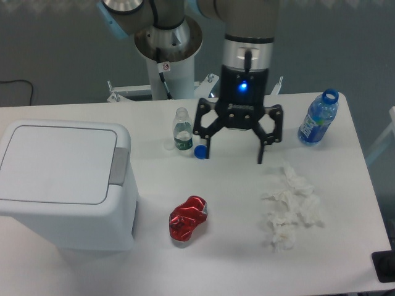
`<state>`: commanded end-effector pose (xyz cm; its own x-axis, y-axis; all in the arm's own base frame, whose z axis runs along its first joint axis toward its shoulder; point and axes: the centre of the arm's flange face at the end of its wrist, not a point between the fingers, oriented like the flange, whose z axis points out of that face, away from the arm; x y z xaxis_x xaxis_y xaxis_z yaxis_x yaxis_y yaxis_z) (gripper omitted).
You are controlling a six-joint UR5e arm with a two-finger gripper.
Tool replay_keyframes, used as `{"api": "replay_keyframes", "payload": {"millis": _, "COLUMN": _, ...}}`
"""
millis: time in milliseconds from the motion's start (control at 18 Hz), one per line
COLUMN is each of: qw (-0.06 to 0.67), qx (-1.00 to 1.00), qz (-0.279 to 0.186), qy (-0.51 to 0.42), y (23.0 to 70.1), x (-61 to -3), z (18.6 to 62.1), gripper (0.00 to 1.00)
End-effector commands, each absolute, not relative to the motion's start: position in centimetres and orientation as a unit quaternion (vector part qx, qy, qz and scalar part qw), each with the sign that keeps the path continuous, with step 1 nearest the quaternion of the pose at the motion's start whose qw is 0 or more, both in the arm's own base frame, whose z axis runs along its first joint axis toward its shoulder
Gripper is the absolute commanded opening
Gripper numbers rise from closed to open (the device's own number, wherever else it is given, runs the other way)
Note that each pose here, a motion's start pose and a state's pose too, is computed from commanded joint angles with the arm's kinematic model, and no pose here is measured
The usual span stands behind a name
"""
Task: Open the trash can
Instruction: 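Move the open gripper over toward the white trash can lid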
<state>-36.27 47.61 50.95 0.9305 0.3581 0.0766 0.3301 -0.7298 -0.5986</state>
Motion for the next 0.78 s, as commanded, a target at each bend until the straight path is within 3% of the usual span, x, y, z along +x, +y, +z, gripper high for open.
{"api": "replay_keyframes", "payload": {"millis": 778, "qw": 0.318, "qx": -0.932, "qz": -0.017, "qy": -0.173, "y": 52.0, "x": -29.8, "z": 50.9, "gripper": 1.0}}
